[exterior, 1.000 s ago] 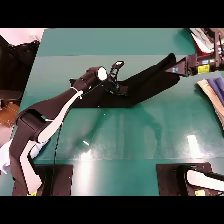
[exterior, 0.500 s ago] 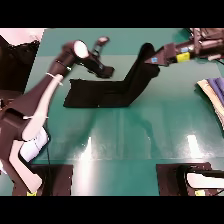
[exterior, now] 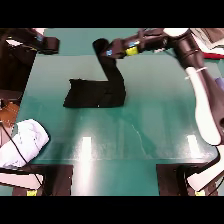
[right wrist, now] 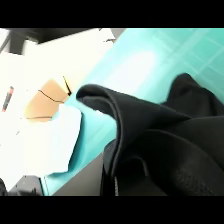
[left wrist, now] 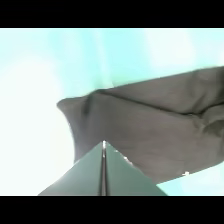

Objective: Fold the shirts.

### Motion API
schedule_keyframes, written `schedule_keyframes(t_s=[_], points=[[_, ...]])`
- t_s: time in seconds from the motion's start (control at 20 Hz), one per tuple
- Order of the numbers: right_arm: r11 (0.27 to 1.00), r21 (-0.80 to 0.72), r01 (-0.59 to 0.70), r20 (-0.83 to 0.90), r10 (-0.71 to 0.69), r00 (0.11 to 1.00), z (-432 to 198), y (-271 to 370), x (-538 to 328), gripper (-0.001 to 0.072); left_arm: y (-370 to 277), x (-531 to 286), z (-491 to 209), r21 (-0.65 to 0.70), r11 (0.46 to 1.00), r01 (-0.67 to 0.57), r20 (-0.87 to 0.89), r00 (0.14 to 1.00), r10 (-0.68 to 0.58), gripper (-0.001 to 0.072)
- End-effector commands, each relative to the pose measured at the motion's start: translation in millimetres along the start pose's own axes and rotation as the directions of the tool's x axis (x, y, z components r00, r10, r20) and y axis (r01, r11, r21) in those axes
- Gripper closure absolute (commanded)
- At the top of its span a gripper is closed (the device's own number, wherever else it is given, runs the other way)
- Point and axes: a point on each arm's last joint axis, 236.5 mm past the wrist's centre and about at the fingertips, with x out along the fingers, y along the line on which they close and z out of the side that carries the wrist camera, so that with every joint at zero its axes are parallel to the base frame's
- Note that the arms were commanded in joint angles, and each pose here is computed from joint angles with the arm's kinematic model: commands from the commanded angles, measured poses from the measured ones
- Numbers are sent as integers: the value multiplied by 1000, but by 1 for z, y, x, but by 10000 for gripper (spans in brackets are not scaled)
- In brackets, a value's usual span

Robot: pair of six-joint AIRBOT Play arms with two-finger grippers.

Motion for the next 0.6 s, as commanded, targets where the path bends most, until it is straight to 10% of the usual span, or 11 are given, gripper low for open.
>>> schedule_keyframes(t_s=[0.0,0.45,0.55], points=[[1000,14,17,46,-17,999,-7,-16,60,696,29,-35,3,-24,998,-66,42,997,67,683],[998,-37,49,35,-48,998,-64,-33,163,672,27,-37,-7,-24,998,-61,3,998,61,683],[997,-57,42,35,-40,999,-73,-23,178,128,26,-37,-10,-24,998,-60,-10,998,60,683]])
